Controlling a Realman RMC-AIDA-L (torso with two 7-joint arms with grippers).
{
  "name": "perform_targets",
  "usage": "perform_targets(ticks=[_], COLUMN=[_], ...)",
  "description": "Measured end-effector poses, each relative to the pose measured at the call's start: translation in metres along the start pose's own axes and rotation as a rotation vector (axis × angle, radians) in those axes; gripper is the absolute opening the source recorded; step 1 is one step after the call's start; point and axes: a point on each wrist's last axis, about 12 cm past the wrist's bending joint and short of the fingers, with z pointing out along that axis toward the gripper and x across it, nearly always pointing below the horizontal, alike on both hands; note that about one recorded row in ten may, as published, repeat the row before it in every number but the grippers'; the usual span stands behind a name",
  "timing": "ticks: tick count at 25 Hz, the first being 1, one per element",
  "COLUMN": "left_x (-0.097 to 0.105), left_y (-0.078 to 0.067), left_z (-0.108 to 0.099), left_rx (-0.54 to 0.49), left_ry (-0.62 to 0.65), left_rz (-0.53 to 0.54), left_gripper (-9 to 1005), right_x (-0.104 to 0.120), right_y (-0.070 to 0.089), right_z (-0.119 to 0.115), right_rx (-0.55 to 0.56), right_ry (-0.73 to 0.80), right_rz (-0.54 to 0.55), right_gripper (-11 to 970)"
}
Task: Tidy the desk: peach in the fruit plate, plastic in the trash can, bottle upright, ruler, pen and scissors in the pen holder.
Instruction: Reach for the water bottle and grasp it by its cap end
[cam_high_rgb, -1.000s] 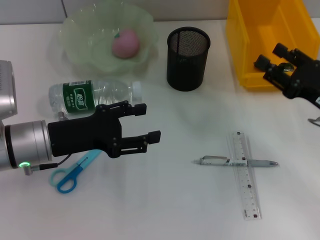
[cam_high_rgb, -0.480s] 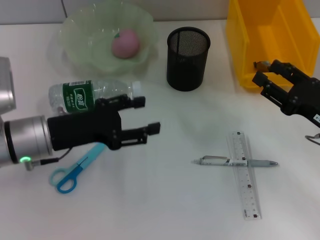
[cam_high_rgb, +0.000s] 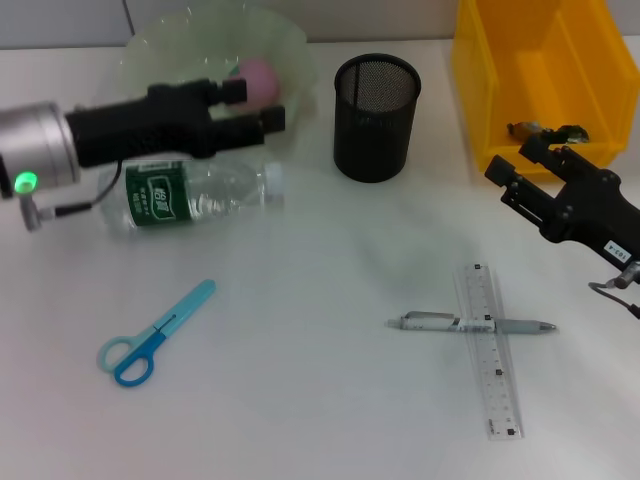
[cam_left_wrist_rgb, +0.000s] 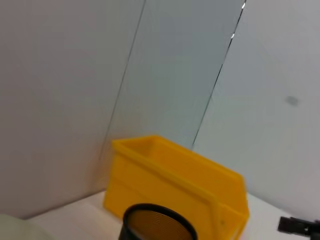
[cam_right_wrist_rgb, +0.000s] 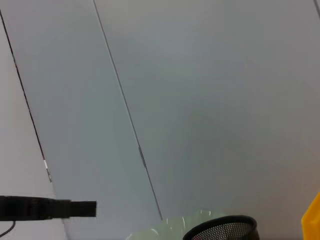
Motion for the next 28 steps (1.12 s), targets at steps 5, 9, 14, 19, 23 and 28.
perform_targets(ticks=[5, 9, 14, 19, 23, 28], left_x=[-0.031, -0.041, -0.046, -0.041, -0.033, -0.023], left_y=[-0.004, -0.009, -0.015, -0.013, -0.009, -0.005], left_z=[0.026, 0.043, 0.064, 0.071, 0.075, 0.077], left_rx=[-0.007, -0.021, -0.032, -0.081, -0.133, -0.171], left_ry=[0.22, 0.346, 0.466, 0.522, 0.575, 0.604], left_rz=[0.095, 0.163, 0.24, 0.285, 0.315, 0.33], left_gripper=[784, 784, 784, 784, 784, 784], right_x=[0.004, 0.006, 0.009, 0.011, 0.011, 0.011], right_y=[0.002, 0.004, 0.006, 0.008, 0.009, 0.009], right_z=[0.0, -0.001, -0.001, -0.001, 0.0, 0.005], right_rx=[0.002, 0.003, 0.004, 0.004, 0.001, -0.01], right_ry=[0.005, 0.007, 0.011, 0.014, 0.014, 0.018], right_rz=[0.019, 0.028, 0.033, 0.046, 0.048, 0.049], right_gripper=[653, 652, 652, 652, 652, 652])
